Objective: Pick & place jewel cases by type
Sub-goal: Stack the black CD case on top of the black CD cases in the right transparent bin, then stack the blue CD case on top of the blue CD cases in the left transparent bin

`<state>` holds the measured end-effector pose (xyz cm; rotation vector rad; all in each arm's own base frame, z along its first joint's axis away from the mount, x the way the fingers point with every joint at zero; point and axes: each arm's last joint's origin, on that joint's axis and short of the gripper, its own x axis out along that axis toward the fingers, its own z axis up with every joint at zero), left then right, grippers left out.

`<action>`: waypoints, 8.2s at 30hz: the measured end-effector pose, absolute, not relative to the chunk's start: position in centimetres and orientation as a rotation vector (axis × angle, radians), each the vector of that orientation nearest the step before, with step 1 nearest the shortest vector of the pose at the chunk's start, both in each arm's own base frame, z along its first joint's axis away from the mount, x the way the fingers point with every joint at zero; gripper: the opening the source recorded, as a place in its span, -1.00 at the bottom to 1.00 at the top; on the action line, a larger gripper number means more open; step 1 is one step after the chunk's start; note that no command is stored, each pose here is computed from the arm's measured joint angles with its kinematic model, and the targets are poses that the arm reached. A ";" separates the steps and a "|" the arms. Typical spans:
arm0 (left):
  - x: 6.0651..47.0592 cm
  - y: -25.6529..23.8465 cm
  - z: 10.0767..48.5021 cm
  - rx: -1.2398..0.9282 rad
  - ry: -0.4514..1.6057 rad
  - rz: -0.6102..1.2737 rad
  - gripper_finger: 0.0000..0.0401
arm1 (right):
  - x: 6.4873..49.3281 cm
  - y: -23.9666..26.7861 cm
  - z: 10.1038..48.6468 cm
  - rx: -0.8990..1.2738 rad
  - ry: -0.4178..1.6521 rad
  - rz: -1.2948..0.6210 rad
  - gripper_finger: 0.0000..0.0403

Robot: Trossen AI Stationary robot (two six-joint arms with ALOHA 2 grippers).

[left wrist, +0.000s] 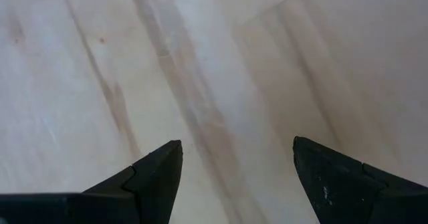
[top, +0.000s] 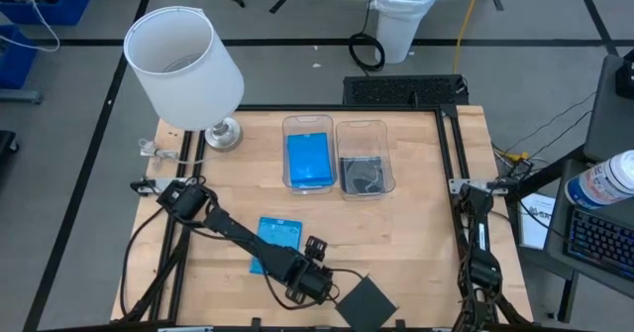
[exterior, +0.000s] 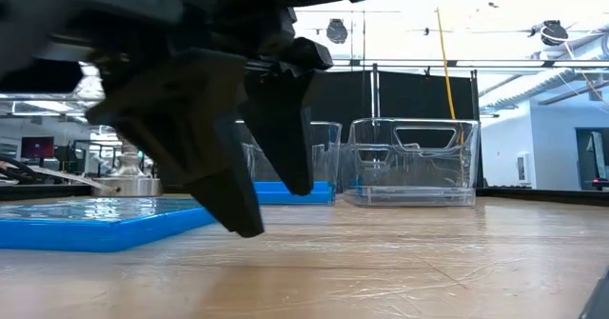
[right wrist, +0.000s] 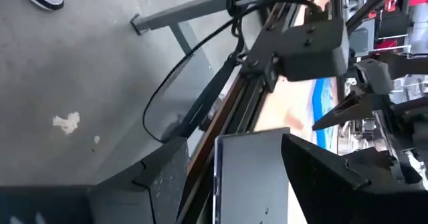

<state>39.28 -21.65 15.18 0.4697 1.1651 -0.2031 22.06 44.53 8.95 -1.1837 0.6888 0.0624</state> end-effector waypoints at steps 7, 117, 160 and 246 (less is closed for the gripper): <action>39.6 -21.1 15.2 0.453 1.168 -0.183 0.42 | 22.3 42.9 6.7 -1.234 0.694 -0.001 0.15; 20.7 -24.3 30.7 0.786 0.987 0.121 0.42 | 29.6 -16.9 26.4 0.292 0.923 0.208 -0.98; 20.7 -24.4 30.7 0.745 0.970 0.150 0.42 | 30.0 -13.8 20.0 0.415 0.916 0.216 -0.93; 17.4 -23.4 13.5 0.579 0.985 0.024 0.58 | 40.6 5.5 13.4 0.128 0.601 0.005 -1.00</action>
